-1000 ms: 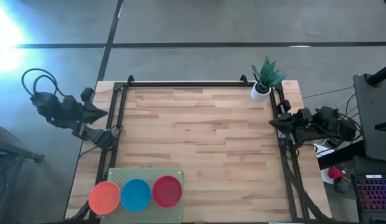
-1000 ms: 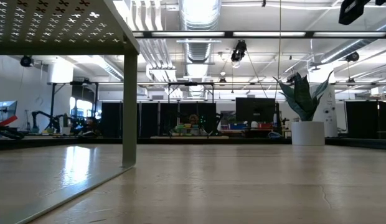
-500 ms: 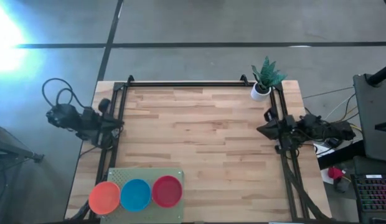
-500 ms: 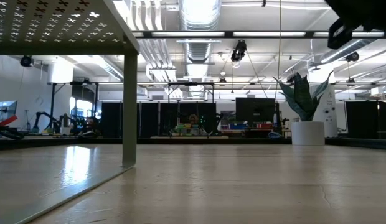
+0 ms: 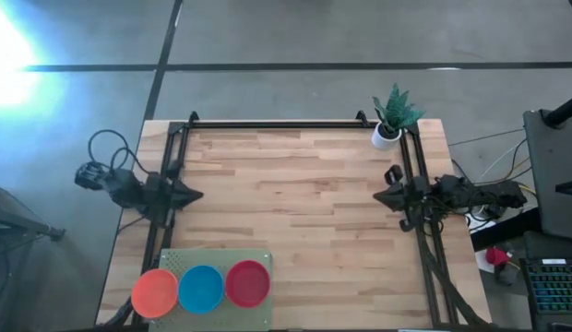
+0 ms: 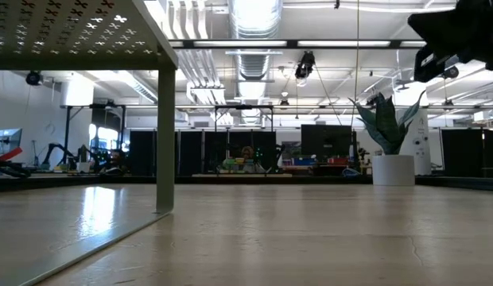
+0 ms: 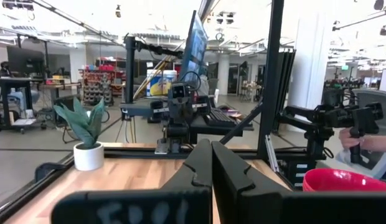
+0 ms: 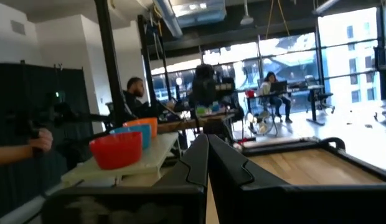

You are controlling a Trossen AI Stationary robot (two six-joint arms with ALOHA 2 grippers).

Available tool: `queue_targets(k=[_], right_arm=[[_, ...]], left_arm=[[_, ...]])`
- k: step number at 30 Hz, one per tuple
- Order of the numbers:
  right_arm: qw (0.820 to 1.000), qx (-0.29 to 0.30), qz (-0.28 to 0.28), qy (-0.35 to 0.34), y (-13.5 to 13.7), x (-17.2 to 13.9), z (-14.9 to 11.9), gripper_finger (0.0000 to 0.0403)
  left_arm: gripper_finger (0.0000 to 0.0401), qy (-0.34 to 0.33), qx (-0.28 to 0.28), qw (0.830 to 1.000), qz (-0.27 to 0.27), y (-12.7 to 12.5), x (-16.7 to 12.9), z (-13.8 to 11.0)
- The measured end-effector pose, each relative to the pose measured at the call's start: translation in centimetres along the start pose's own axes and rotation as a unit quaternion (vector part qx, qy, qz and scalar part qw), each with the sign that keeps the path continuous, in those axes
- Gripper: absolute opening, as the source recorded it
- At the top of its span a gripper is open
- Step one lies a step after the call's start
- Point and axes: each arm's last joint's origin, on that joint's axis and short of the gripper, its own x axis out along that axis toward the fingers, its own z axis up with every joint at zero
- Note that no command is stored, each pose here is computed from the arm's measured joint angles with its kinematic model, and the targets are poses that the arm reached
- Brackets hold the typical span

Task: Pick & Place Mini bowls
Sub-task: Return to Home Position

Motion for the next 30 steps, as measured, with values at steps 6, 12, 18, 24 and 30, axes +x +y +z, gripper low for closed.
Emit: queue_targets(k=[6,12,18,24,30], right_arm=[[1.0,-0.019,0.019,-0.003,0.1,0.0,0.1,0.0008],[0.999,-0.025,0.019,-0.004,0.1,0.0,0.1,0.0008],[0.999,-0.032,0.019,-0.003,0.1,0.0,0.1,0.0008],[0.999,-0.039,0.017,0.002,0.1,0.0,0.0,0.0008],[0.999,-0.035,0.017,0.002,0.1,0.0,0.0,0.0008]], left_arm=[[0.0,-0.018,-0.006,1.0,-0.008,-0.4,0.8,-2.5],[0.0,-0.017,-0.014,1.0,-0.011,-0.6,1.3,-5.4],[0.0,-0.011,-0.014,1.0,-0.013,-0.7,1.4,-6.8],[0.0,0.001,-0.019,1.0,-0.015,-0.7,1.4,-7.1],[0.0,0.019,-0.018,1.0,-0.003,-0.6,1.4,-7.4]])
